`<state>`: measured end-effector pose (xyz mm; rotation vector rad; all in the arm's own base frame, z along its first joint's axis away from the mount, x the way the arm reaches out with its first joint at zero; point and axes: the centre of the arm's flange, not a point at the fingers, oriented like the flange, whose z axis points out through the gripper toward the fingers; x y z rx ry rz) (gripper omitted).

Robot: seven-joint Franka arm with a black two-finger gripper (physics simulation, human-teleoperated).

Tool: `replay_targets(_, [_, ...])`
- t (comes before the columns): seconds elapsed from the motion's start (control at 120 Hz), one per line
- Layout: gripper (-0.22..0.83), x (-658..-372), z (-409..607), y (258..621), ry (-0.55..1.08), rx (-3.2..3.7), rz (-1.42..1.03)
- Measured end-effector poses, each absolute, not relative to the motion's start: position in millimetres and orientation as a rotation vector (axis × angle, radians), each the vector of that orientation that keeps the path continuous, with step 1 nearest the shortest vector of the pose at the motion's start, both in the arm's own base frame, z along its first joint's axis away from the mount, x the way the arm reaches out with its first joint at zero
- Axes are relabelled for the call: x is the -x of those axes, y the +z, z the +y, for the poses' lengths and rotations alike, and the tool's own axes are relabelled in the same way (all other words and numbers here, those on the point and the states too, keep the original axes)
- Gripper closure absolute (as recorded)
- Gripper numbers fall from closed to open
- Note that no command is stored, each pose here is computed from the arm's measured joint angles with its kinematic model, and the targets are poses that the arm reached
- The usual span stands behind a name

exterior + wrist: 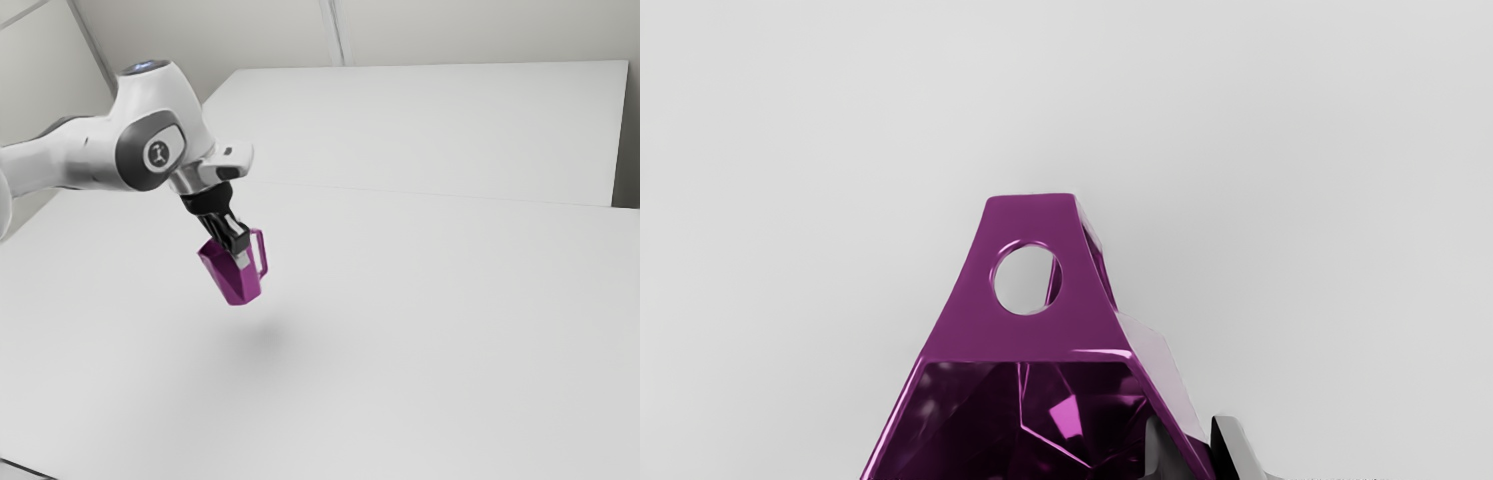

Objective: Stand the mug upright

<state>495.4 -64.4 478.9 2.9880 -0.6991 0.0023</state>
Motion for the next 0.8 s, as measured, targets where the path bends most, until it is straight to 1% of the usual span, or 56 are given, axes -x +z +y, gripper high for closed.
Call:
replay_targets(0.125, [0.79,-479,-72,457,0.009,-3.094,-0.685])
replay_targets(0.308, [0.78,-470,-72,425,0.113,-3.185,-0.626])
replay_targets(0.533, [0.78,-461,-72,395,0.222,-3.208,-0.510])
replay_targets(0.65, [0.78,-458,-71,382,0.239,-3.211,-0.448])
replay_targets(0.8, [0.78,-460,-71,371,0.249,-3.209,-0.381])
